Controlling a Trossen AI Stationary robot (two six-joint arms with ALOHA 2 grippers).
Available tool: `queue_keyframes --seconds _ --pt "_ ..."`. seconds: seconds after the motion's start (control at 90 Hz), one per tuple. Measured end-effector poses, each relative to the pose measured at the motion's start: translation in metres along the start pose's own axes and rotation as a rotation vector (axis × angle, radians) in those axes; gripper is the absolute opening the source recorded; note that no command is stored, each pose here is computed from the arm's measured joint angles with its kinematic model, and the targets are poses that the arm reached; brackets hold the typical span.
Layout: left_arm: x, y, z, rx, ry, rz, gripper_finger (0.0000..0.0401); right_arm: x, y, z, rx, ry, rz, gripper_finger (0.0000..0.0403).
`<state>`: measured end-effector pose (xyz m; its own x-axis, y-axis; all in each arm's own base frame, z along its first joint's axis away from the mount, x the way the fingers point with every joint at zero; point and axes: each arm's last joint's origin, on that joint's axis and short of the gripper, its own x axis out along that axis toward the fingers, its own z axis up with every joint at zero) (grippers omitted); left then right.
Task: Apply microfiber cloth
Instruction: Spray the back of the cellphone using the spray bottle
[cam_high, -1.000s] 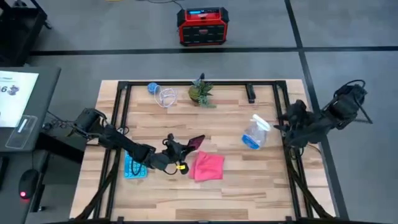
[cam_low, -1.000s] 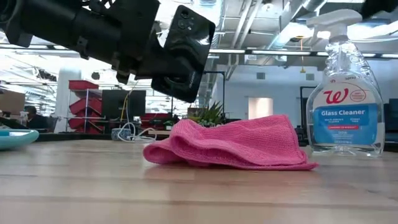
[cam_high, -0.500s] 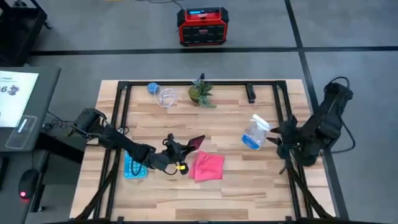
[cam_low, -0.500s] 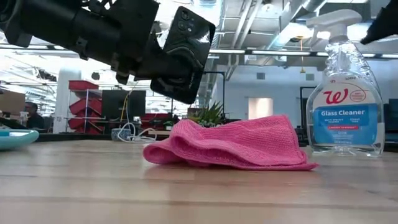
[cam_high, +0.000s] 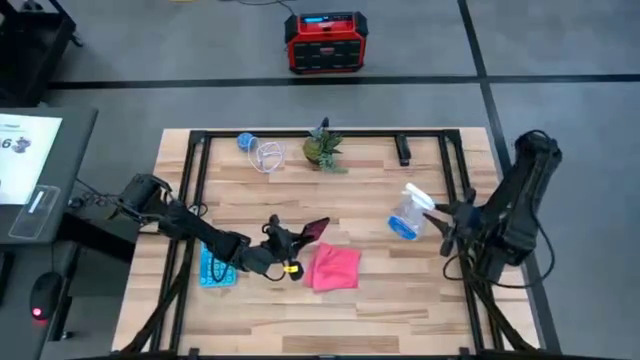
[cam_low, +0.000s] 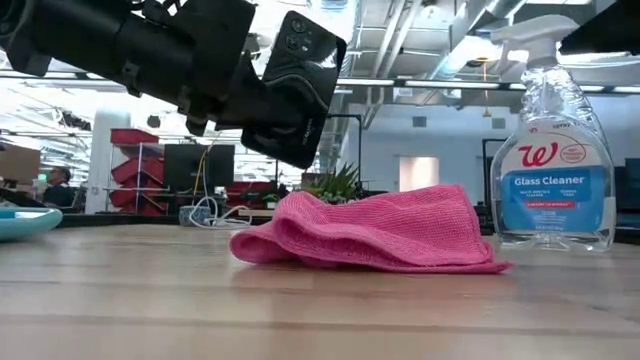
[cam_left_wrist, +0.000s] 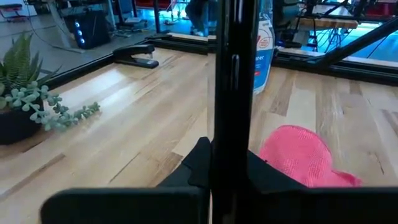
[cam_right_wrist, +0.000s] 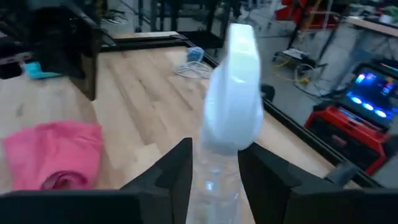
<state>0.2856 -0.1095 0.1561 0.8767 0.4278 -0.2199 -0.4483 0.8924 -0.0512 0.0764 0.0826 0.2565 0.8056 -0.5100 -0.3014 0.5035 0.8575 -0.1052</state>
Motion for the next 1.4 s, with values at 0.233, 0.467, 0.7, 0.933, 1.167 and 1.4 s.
queue_keyframes --seconds 0.233,0.467,0.7,0.933,1.167,1.4 --pt "0.000 0.000 0.000 -0.004 0.002 -0.006 0.0009 0.001 -0.011 0.005 0.075 0.004 0.001 0.0146" --pt "0.000 0.000 0.000 -0.004 0.004 -0.012 0.0009 0.000 -0.015 0.007 0.133 -0.005 0.022 0.0253" --pt "0.000 -0.001 0.000 -0.009 0.006 -0.022 0.0009 0.006 -0.005 0.008 0.097 -0.026 -0.009 0.0281" --pt "0.000 -0.001 0.000 -0.011 0.008 -0.026 0.0009 0.022 0.005 0.011 0.085 -0.041 -0.121 0.0282" --pt "0.000 -0.001 0.000 -0.004 0.008 -0.026 0.0009 0.031 0.009 0.005 0.133 -0.038 -0.151 0.0277" --pt "0.000 -0.001 0.000 -0.004 0.007 -0.027 0.0009 0.036 0.017 0.002 0.122 -0.043 -0.137 0.0169"
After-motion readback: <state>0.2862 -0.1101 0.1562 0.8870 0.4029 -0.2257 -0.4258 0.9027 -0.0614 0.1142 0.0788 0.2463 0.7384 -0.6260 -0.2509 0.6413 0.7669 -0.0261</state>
